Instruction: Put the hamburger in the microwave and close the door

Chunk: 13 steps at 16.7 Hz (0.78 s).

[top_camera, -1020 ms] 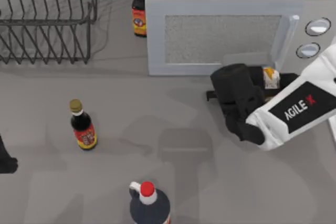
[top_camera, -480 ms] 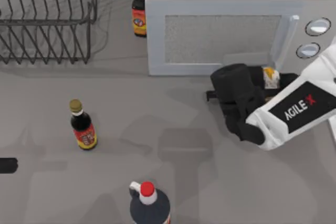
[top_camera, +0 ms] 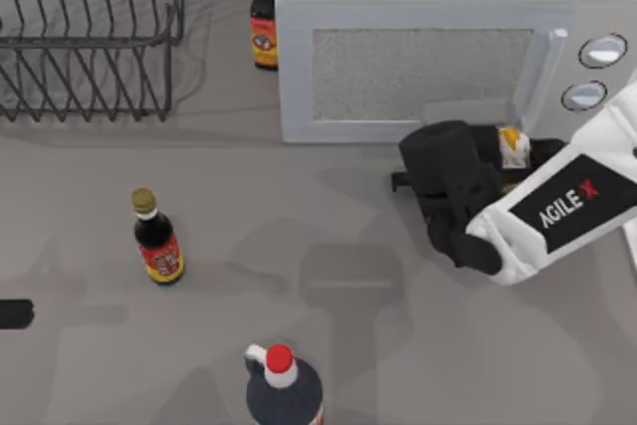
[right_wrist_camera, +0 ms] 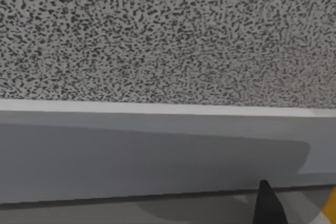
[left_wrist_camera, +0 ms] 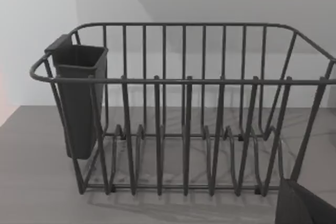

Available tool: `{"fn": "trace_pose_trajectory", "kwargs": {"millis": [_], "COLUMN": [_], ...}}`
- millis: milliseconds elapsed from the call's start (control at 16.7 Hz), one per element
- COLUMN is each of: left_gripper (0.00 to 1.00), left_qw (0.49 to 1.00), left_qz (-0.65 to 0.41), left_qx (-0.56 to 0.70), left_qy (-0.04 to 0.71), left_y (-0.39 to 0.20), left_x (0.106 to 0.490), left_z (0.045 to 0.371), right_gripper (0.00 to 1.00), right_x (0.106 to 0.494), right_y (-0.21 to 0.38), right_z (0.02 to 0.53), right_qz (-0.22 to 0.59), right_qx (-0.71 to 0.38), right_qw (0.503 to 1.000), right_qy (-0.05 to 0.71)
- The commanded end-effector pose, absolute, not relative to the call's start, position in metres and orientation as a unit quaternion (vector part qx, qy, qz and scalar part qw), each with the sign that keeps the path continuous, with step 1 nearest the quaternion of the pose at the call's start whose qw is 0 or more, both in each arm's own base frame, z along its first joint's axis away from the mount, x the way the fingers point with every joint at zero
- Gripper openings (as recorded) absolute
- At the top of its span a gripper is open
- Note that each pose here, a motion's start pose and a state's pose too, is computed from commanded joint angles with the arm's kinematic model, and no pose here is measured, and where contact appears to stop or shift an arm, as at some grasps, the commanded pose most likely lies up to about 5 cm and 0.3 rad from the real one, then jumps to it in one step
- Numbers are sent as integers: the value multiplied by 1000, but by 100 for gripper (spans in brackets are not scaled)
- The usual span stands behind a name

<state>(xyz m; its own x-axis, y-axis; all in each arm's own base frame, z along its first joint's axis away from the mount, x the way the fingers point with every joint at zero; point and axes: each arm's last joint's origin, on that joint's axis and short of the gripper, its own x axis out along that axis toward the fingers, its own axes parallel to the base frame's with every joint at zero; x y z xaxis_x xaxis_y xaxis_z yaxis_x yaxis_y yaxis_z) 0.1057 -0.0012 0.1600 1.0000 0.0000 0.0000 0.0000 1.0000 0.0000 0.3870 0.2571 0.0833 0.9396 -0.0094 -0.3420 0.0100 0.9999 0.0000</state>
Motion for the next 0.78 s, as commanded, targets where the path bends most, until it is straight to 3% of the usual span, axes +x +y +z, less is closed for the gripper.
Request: {"fn": "trace_pose_trajectory", "kwargs": {"millis": [780], "left_gripper": [0], "left_qw": [1000], "left_qz": [-2], "left_qx": [0], "left_qy": [1], "left_y": [16], "left_x": [104], "left_z": [170], "right_gripper": [100], "right_x": [387], "right_y": [257], "right_z": [83], "right_qz": [-5], "right_qx": [1], "right_qw": [985], "right_qy": [174]}}
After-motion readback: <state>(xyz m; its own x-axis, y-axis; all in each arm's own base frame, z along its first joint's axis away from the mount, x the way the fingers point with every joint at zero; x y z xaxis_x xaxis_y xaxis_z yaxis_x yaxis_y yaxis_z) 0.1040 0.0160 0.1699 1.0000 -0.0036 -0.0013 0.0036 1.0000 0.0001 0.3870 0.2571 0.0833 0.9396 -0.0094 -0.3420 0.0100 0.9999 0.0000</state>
